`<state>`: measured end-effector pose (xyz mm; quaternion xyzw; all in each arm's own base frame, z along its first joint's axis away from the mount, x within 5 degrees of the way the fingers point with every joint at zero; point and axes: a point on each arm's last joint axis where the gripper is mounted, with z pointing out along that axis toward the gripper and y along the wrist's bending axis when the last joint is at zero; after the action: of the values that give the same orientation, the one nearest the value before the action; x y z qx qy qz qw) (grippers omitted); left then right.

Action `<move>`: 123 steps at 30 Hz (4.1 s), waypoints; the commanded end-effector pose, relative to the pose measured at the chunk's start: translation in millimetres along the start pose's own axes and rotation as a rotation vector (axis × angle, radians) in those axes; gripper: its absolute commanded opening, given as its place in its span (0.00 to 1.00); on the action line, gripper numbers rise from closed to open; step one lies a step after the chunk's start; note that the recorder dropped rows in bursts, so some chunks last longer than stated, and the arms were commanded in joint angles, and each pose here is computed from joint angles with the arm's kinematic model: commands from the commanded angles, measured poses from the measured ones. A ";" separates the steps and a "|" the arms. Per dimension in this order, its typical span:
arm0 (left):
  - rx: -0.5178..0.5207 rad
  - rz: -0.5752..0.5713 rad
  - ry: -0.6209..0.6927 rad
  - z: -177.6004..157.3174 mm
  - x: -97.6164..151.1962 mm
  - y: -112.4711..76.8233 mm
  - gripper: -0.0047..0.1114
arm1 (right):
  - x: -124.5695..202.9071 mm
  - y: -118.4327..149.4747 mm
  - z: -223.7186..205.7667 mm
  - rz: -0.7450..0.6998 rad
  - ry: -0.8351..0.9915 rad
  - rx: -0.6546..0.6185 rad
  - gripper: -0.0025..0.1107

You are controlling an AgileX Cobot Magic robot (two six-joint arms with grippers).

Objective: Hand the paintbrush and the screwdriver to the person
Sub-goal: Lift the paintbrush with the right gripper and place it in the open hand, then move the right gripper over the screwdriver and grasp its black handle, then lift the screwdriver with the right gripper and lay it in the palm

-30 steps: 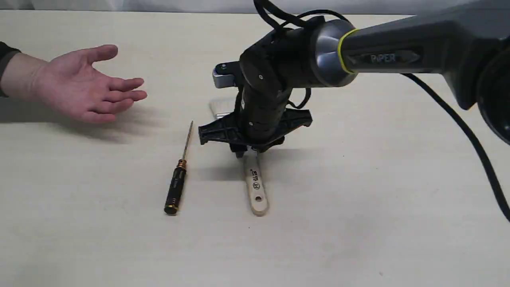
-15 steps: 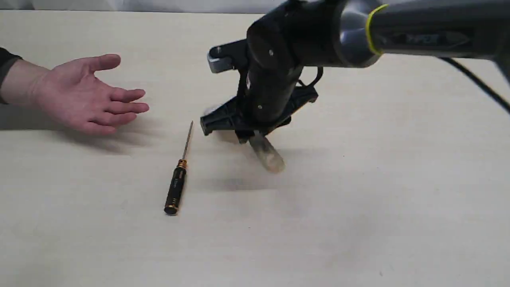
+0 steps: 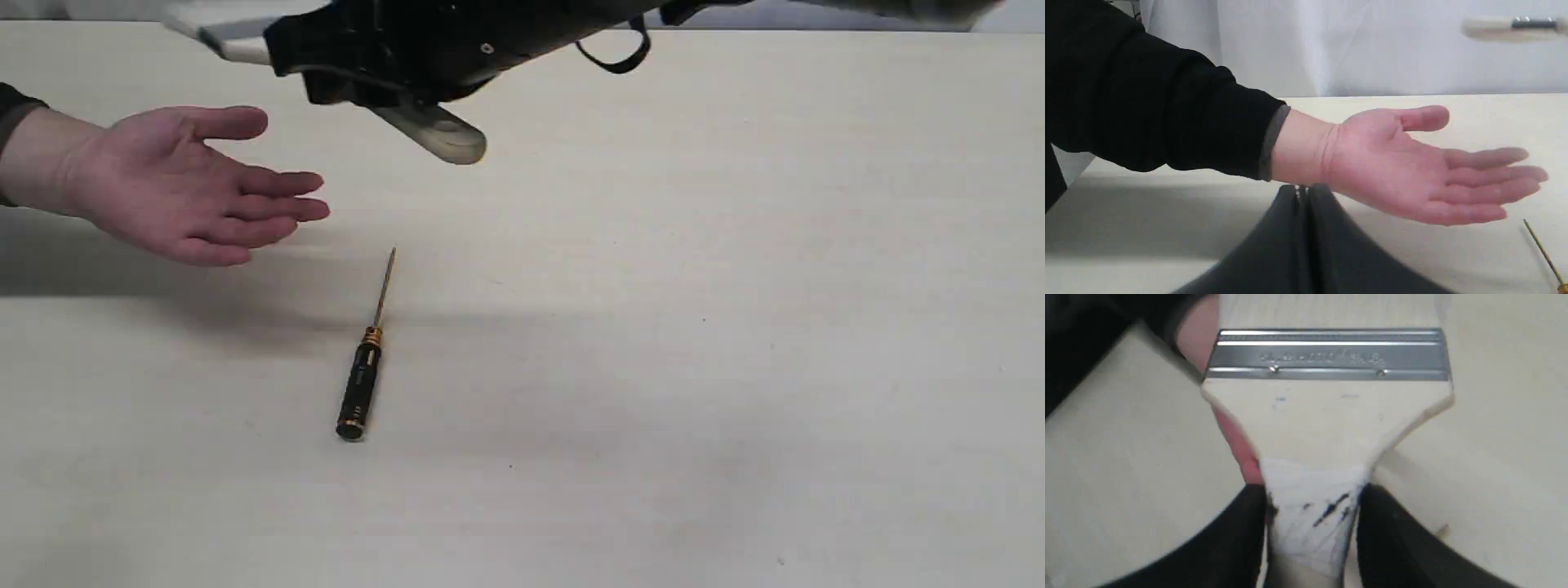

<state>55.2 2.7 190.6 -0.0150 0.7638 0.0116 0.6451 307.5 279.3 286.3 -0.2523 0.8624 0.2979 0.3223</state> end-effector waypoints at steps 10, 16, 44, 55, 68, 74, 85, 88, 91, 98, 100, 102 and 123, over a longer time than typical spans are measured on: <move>0.010 -0.005 -0.004 0.0 0.2 -0.6 0.04 | 16.4 55.3 89.2 -0.305 -0.116 -0.105 0.08; 0.010 -0.005 -0.004 0.0 0.2 -0.6 0.04 | 33.3 45.0 133.9 -0.184 -0.058 -0.093 0.41; 0.009 -0.001 -0.006 0.0 0.0 -0.5 0.04 | 16.0 38.2 3.2 -0.035 0.356 0.379 0.51; 0.009 -0.004 -0.004 0.0 0.2 -0.6 0.04 | 44.1 23.4 57.3 0.024 0.448 0.388 0.51; 0.010 -0.004 -0.006 0.0 0.1 -0.6 0.04 | 90.2 -0.4 126.0 0.053 0.533 0.390 0.51; 0.010 -0.004 -0.006 0.0 0.1 -0.6 0.04 | 103.5 -4.1 143.7 0.096 0.538 0.362 0.43; 0.009 -0.002 -0.008 0.0 -0.1 -0.5 0.04 | 108.4 -5.5 149.9 0.093 0.542 0.348 0.36; 0.009 -0.002 -0.008 0.0 -0.1 -0.5 0.04 | 108.1 -5.2 148.9 0.039 0.556 0.334 0.28; 0.009 -0.002 -0.008 0.0 -0.1 -0.5 0.04 | 99.7 -1.3 137.9 -0.084 0.575 0.307 0.08; 0.009 -0.002 -0.008 0.0 -0.1 -0.5 0.04 | 53.7 23.9 78.2 -0.161 0.484 0.275 0.06; 0.009 -0.002 -0.008 0.0 -0.1 -0.5 0.04 | 36.2 33.4 55.0 -0.171 0.411 0.259 0.06; 0.009 -0.002 -0.008 0.0 -0.1 -0.5 0.04 | 21.2 41.8 35.1 -0.178 0.330 0.239 0.06; 0.009 -0.004 -0.006 0.0 0.1 -0.6 0.04 | 17.5 34.6 104.4 -0.281 -0.016 0.136 0.32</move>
<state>55.2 2.7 190.6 -0.0150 0.7638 0.0116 0.6451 313.3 366.5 229.4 -0.3424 0.8399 0.1902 0.3756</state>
